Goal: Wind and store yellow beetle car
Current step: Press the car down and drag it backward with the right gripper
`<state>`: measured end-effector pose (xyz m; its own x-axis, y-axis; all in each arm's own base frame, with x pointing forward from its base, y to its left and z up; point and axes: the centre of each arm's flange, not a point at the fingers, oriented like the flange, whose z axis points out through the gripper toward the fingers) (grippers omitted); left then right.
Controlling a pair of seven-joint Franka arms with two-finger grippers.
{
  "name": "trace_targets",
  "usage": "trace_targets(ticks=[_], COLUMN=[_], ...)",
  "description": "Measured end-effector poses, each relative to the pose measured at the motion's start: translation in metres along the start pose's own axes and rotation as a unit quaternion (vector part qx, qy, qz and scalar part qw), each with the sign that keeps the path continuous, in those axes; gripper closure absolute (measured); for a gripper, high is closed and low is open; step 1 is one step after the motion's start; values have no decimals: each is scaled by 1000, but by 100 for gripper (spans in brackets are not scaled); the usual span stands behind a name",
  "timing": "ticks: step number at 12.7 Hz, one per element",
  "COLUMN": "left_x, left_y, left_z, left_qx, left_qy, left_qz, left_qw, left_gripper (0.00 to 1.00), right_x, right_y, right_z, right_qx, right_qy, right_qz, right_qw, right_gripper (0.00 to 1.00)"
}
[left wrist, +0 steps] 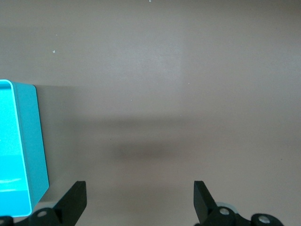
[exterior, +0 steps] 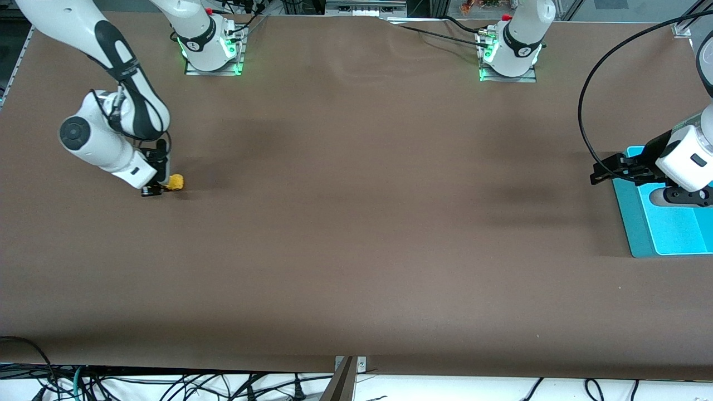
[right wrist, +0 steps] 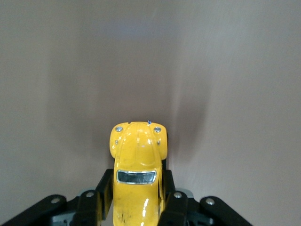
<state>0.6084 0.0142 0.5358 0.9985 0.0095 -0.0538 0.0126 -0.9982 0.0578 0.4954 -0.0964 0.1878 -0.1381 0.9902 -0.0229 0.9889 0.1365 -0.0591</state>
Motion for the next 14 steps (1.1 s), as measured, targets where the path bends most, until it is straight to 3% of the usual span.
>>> trace_targets(ticks=[7, 14], left_x=[0, 0], left_y=[1, 2], left_z=[0, 0], left_qx=[0, 0], left_qy=[0, 0], left_qz=[1, 1], left_qw=[1000, 1000], left_gripper=[0, 0], right_x=[-123, -145], right_y=[-55, -64], right_z=[7, 8], right_qx=[-2, -8], right_qy=[-15, -19], right_qz=[63, 70], right_qw=[998, 997], right_gripper=[55, 55])
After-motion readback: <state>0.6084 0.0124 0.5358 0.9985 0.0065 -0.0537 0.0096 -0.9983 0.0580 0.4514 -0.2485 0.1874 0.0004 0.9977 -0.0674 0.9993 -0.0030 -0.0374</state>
